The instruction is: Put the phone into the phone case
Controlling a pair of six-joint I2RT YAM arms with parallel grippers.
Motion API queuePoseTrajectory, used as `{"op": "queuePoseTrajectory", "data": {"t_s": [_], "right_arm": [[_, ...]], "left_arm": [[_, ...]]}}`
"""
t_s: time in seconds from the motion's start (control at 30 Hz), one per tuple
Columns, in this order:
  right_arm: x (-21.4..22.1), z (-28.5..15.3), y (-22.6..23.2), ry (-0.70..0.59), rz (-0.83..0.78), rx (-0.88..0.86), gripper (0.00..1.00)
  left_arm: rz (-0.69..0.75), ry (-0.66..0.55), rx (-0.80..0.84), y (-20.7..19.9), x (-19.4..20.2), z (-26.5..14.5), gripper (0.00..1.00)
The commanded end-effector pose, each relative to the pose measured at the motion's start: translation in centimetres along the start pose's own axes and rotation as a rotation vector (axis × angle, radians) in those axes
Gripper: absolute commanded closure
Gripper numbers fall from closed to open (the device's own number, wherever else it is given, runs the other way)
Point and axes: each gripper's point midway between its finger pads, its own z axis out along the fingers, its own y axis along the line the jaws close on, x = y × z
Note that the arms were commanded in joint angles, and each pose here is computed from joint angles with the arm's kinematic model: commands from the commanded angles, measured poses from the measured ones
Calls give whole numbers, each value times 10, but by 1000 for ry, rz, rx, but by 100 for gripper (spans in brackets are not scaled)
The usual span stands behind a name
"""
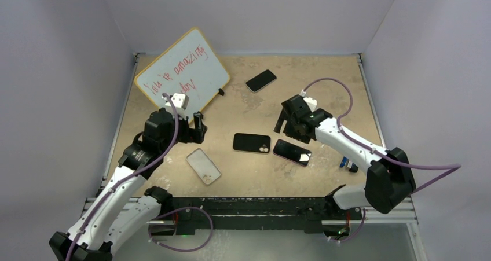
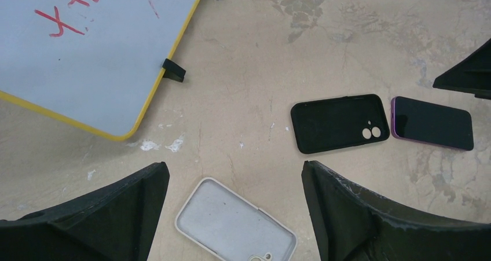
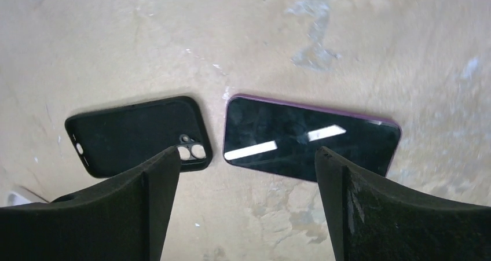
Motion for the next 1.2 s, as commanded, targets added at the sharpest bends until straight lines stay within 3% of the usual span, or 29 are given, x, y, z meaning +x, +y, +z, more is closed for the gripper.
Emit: {"op": "queuePoseTrajectory", "data": {"t_s": [0.0,0.17,0.33,0.43,0.67,0.77,1.17], "right_arm": [[-18,-10,27,-63,-337,-166,14],[-27,-6,26,-72,-794,-188,15],[-11,-1,2,92,-1126,-168,15],[2,-5,0,130,-1292,-273,14],[35,-2,-19,235,-1445,-393,12],[51,-1,-32,326,-1457,-429,12],[49,24,-57,384,-1439,-397,9]], "left_arm": [[4,-71,59,-12,-23,-9,11],[2,-91,82,-16,-27,-13,11],[-3,-101,89,-17,-28,-16,11],[-3,-103,90,-17,-28,-17,11],[-6,-112,81,-16,-30,-19,11],[-6,-117,77,-15,-31,-20,11],[-8,-117,56,-11,-30,-20,11]]}}
